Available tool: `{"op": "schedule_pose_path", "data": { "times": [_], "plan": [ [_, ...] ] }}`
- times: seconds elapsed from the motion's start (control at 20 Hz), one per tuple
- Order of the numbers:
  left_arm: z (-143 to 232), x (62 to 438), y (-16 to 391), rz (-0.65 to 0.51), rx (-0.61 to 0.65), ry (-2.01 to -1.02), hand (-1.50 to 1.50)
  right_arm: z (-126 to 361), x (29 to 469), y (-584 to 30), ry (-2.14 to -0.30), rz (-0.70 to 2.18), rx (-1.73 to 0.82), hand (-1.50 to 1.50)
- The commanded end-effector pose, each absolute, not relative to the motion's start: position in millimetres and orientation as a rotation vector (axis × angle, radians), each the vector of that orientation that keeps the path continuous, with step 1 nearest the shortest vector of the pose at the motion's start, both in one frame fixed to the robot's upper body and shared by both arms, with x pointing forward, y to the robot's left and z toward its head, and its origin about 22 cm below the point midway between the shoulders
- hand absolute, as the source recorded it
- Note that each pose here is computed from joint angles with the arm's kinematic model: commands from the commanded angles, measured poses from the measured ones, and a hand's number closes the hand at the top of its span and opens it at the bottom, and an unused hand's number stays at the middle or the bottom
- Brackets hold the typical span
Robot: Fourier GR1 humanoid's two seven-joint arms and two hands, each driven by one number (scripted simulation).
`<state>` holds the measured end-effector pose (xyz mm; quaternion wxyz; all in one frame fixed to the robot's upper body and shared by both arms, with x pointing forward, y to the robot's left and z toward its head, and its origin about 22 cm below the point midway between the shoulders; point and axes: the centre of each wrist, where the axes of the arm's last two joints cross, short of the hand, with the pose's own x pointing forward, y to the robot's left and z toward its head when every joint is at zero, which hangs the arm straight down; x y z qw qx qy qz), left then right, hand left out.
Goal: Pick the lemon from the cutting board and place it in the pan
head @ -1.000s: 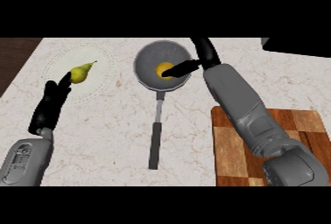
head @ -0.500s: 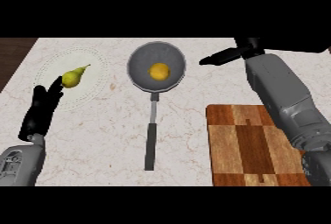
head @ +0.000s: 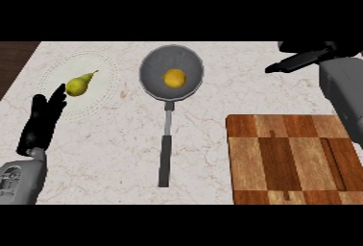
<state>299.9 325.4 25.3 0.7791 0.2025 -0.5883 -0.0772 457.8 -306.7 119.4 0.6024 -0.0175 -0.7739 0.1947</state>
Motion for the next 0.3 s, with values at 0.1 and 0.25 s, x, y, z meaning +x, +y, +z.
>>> {"op": "schedule_pose_path", "data": {
  "times": [0.1, 0.25],
  "plan": [
    [20, 294, 327, -0.168, 0.420, -1.274, 0.00, 127, 443, -359, -1.794, 0.472, -0.033, -1.50],
    [17, 295, 319, -0.180, 0.415, -1.265, 0.00, 141, 445, -362, -1.808, 0.478, -0.047, -1.50]
  ]
}}
